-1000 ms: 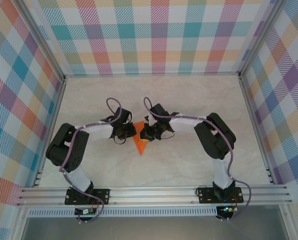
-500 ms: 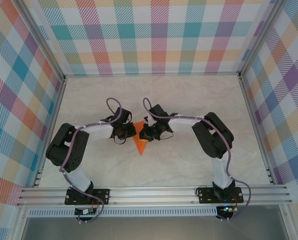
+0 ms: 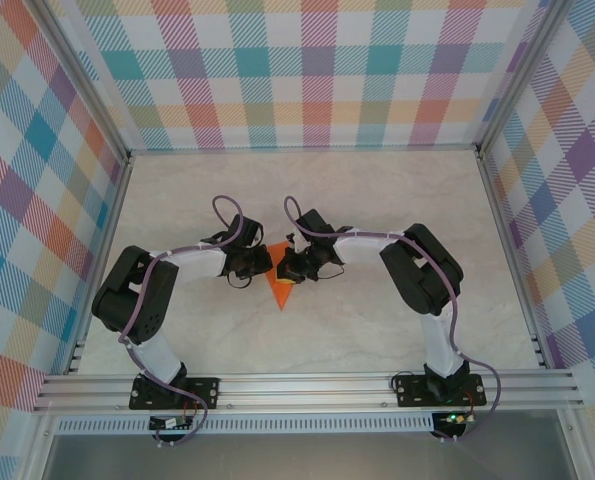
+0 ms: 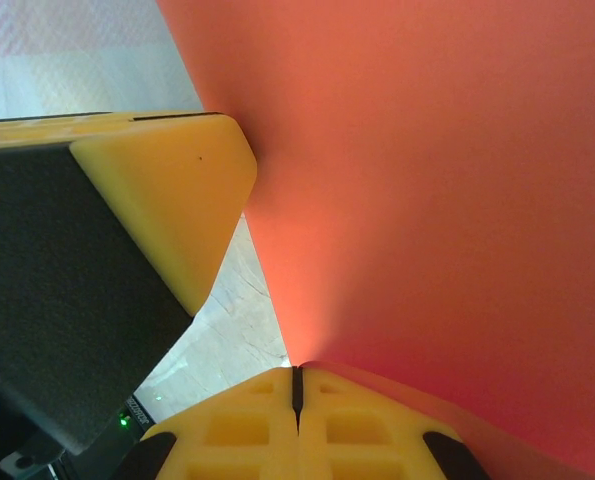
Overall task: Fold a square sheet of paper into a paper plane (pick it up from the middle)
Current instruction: Third fold the triangle at the center of the table.
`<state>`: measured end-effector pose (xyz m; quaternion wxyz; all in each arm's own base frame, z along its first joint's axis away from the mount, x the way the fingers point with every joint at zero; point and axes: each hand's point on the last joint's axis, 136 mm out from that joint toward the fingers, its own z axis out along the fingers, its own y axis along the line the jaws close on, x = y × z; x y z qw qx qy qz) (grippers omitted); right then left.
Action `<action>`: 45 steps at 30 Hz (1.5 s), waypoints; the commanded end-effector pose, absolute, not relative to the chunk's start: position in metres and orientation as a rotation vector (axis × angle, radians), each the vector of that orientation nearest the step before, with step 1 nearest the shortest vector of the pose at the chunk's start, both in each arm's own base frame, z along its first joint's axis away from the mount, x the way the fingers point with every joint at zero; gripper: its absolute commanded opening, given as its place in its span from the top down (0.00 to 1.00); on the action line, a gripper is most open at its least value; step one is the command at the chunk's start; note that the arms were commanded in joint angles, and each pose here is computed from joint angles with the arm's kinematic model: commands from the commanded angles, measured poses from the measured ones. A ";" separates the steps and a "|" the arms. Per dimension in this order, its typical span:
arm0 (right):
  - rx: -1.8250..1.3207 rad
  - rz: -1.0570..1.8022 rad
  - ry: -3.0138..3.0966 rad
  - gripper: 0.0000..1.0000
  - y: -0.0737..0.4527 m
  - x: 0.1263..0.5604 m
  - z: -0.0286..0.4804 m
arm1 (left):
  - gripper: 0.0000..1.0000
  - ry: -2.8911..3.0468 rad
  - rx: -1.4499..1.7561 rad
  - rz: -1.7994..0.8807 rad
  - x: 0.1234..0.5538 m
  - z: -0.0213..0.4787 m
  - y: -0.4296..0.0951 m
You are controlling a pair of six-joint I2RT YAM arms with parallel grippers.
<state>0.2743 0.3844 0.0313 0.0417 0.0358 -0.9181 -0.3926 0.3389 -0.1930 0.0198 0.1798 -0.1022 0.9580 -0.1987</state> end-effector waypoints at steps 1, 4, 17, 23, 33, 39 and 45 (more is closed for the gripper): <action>0.120 -1.221 -2.804 0.99 0.393 0.278 0.030 | 0.85 2.780 -0.306 -0.512 0.326 -0.001 -0.182; 0.116 -1.214 -2.804 0.99 0.393 0.278 0.028 | 0.85 2.781 -0.308 -0.512 0.326 -0.001 -0.182; 0.116 -1.210 -2.803 0.99 0.394 0.279 0.023 | 0.85 2.782 -0.304 -0.521 0.326 -0.002 -0.183; 0.102 -1.200 -2.812 0.99 0.394 0.281 0.020 | 0.86 2.783 -0.303 -0.522 0.325 -0.002 -0.183; 0.069 -1.192 -2.822 0.99 0.394 0.284 0.017 | 0.86 2.787 -0.305 -0.524 0.324 -0.003 -0.183; 0.059 -1.195 -2.820 0.99 0.395 0.286 0.017 | 0.86 2.789 -0.302 -0.527 0.324 -0.004 -0.184; 0.056 -1.176 -2.827 0.99 0.393 0.285 0.014 | 0.87 2.789 -0.303 -0.528 0.324 -0.004 -0.184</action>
